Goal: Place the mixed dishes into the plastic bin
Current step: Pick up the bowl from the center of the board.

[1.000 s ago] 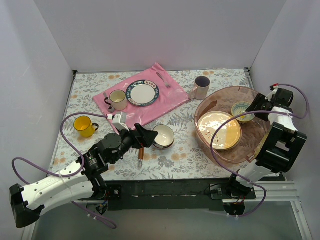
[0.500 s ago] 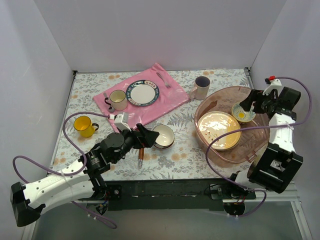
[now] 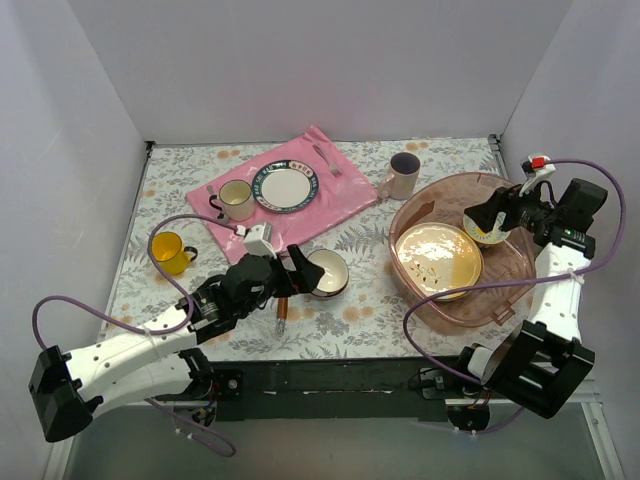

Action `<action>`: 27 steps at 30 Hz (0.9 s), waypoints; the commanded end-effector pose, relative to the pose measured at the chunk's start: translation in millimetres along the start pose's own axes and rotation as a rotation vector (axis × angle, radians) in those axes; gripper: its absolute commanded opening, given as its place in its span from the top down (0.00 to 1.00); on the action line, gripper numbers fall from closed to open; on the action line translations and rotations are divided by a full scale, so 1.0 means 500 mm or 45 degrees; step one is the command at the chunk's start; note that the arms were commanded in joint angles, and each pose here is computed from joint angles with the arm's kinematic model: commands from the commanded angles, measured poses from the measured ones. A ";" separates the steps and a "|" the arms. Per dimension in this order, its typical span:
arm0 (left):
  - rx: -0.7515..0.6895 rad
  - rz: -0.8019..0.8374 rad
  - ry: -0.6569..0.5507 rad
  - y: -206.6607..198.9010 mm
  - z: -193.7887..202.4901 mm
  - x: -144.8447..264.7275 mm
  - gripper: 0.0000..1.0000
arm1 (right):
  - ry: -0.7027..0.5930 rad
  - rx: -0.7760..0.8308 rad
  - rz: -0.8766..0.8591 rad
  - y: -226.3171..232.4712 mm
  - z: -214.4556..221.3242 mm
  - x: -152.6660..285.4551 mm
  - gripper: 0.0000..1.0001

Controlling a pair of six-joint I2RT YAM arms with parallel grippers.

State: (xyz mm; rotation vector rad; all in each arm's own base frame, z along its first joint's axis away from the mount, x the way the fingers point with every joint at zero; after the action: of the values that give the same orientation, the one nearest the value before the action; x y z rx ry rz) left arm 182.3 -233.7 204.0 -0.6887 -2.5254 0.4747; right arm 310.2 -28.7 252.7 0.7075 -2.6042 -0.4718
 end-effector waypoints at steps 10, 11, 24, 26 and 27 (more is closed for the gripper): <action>-0.044 -0.389 0.358 0.048 0.030 -0.090 0.02 | -0.006 0.079 -0.208 0.080 0.014 0.014 0.18; -0.056 -0.415 0.381 0.050 0.032 -0.094 0.02 | -0.003 0.076 -0.213 0.081 0.018 0.013 0.18; -0.236 -0.620 0.573 0.083 0.059 -0.132 0.39 | -0.007 0.079 -0.234 0.091 0.030 0.016 0.17; -0.244 -0.626 0.586 0.083 0.060 -0.136 0.45 | -0.009 0.081 -0.234 0.092 0.030 0.017 0.17; -0.260 -0.630 0.611 0.084 0.066 -0.139 0.52 | -0.010 0.082 -0.238 0.094 0.028 0.017 0.17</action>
State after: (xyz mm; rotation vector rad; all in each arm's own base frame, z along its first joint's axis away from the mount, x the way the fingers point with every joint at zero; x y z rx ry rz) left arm 227.3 -246.8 124.9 -0.2100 -2.1738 -0.0590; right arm 282.1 2.7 254.1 0.9216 -2.5587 -0.4832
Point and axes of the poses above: each gripper's point midway between its finger pads, its own x axis back along the fingers, its own y axis along the line the jaws close on, z = x × y, the point moved 3 cm from there along x, back along the fingers, and after that the axes turned 14 degrees about -x, right-handed, at the moved point
